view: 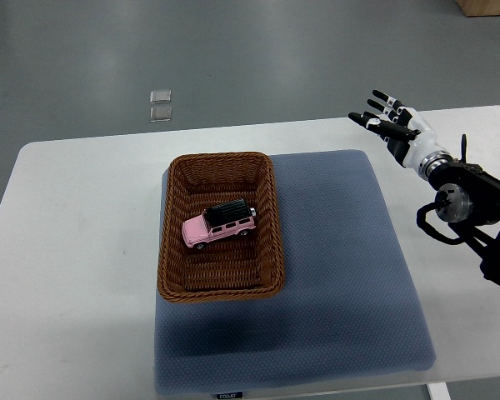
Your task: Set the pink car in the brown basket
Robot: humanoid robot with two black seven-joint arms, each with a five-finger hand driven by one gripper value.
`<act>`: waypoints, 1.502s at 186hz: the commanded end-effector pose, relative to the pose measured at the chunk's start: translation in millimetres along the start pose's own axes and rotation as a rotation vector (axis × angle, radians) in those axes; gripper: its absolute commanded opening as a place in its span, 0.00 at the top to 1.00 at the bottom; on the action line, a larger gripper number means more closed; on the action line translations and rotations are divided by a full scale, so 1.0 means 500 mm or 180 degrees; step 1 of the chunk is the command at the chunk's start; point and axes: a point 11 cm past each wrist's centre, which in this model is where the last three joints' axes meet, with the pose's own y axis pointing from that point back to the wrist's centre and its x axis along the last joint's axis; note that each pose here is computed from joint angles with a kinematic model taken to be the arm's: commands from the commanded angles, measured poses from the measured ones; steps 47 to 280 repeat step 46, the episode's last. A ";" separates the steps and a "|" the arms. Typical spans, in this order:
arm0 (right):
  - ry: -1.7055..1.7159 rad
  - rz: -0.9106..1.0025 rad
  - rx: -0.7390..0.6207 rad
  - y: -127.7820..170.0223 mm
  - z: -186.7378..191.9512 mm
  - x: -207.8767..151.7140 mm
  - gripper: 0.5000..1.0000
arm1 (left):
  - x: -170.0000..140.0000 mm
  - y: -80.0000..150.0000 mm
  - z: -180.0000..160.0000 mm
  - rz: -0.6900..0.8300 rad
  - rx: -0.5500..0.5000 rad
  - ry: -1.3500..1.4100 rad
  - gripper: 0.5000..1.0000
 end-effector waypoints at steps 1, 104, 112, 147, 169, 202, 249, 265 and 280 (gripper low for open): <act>-0.0018 0.0045 -0.0040 0.001 0.015 0.007 0.16 | 0.000 0.000 0.000 0.0002 0.0000 0.0000 0.00; -0.0008 0.0099 -0.0096 0.007 0.032 0.021 0.16 | -0.001 0.000 0.000 -0.0003 -0.0001 0.0005 0.00; -0.0008 0.0099 -0.0096 0.007 0.032 0.021 0.16 | -0.001 0.000 0.000 -0.0003 -0.0001 0.0005 0.00; -0.0008 0.0099 -0.0096 0.007 0.032 0.021 0.16 | -0.001 0.000 0.000 -0.0003 -0.0001 0.0005 0.00; -0.0008 0.0099 -0.0096 0.007 0.032 0.021 0.16 | -0.001 0.000 0.000 -0.0003 -0.0001 0.0005 0.00; -0.0008 0.0099 -0.0096 0.007 0.032 0.021 0.16 | -0.001 0.000 0.000 -0.0003 -0.0001 0.0005 0.00; -0.0008 0.0099 -0.0096 0.007 0.032 0.021 0.16 | -0.001 0.000 0.000 -0.0003 -0.0001 0.0005 0.00; -0.0008 0.0099 -0.0096 0.007 0.032 0.021 0.16 | -0.001 0.000 0.000 -0.0003 -0.0001 0.0005 0.00; -0.0008 0.0099 -0.0096 0.007 0.032 0.021 0.16 | -0.001 0.000 0.000 -0.0003 -0.0001 0.0005 0.00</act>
